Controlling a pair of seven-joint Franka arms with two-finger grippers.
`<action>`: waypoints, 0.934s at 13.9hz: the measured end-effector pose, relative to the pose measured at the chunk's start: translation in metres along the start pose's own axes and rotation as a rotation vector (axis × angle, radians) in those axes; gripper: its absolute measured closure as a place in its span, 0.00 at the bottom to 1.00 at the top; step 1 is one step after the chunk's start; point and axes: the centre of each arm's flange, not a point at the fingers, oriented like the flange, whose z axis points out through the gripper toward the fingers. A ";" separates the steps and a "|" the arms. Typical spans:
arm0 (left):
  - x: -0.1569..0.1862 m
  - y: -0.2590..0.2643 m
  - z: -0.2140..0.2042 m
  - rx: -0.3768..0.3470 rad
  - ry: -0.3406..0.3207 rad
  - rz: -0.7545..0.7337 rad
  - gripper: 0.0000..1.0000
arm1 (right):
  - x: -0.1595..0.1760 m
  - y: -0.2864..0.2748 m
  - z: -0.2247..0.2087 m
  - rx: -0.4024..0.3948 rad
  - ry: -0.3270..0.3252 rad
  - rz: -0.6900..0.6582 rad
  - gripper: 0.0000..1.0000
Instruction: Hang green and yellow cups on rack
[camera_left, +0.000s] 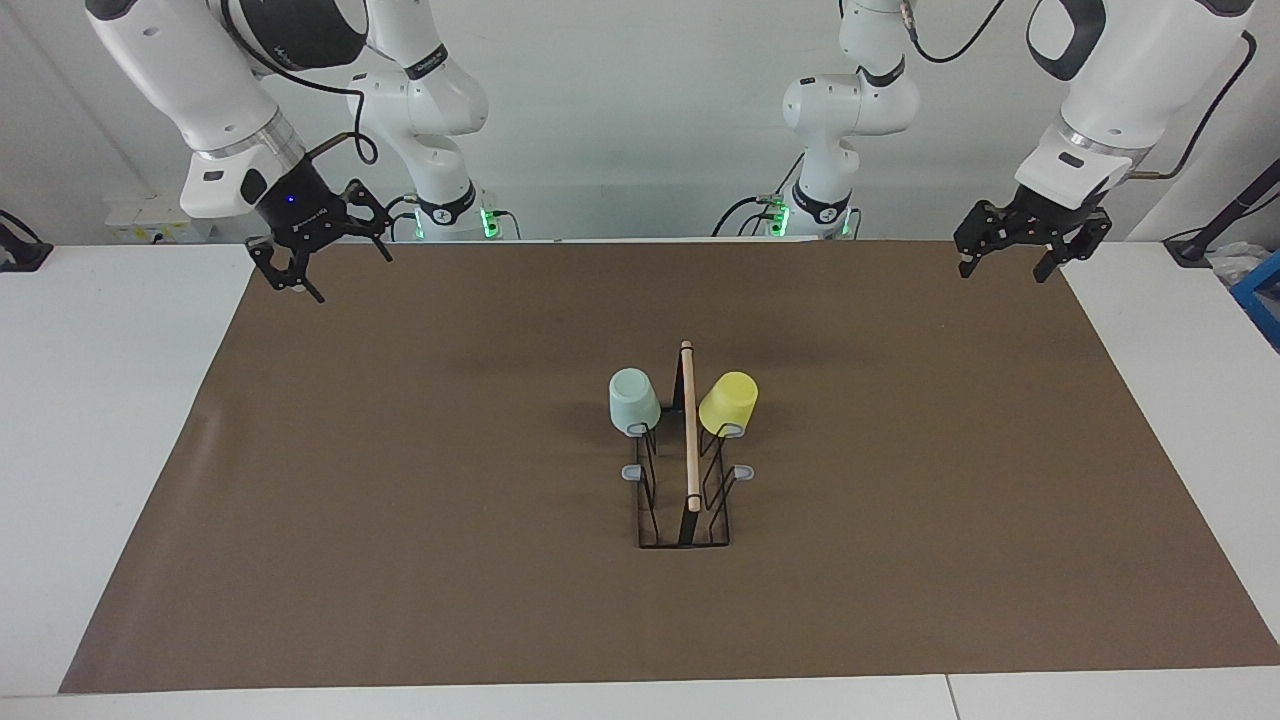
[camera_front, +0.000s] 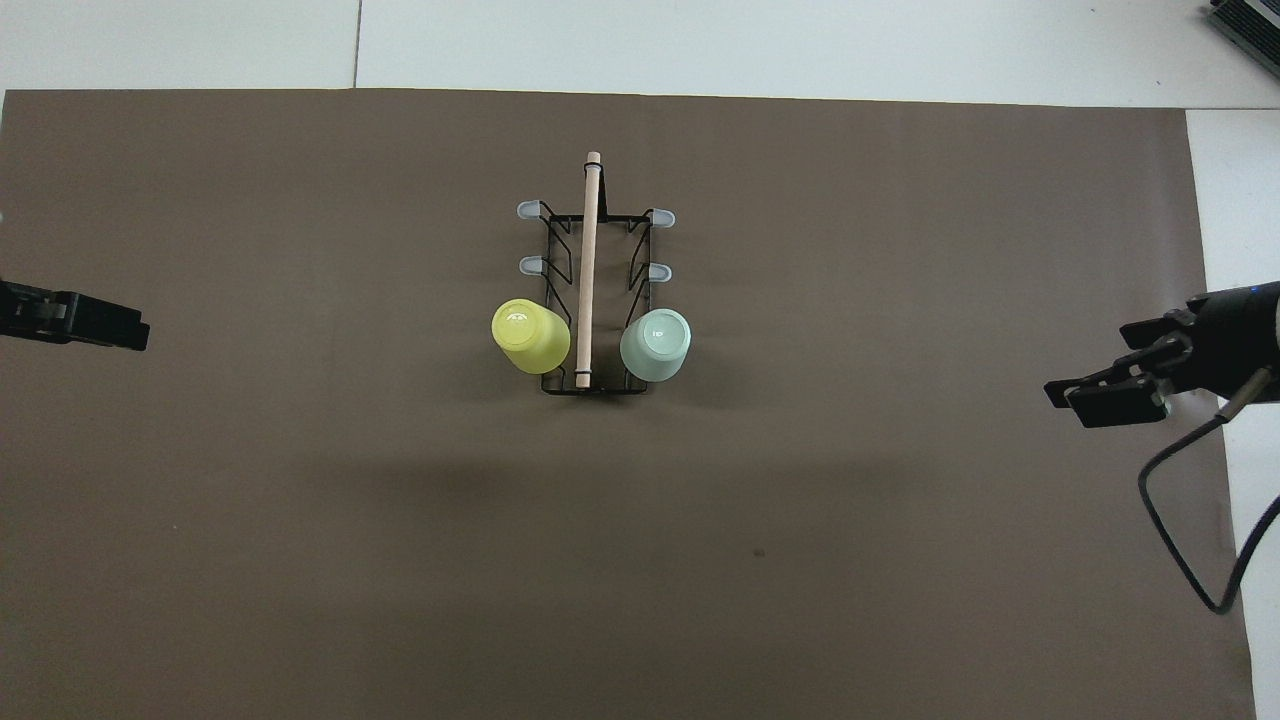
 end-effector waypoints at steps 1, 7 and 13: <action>0.000 0.000 0.000 0.000 0.000 0.000 0.00 | 0.000 0.000 0.000 0.000 -0.001 0.072 0.00; 0.000 0.000 0.000 0.000 0.000 0.000 0.00 | -0.004 0.004 -0.002 -0.052 -0.028 0.324 0.00; 0.000 0.000 0.000 0.000 0.000 0.000 0.00 | -0.018 -0.009 -0.057 -0.063 -0.043 0.400 0.00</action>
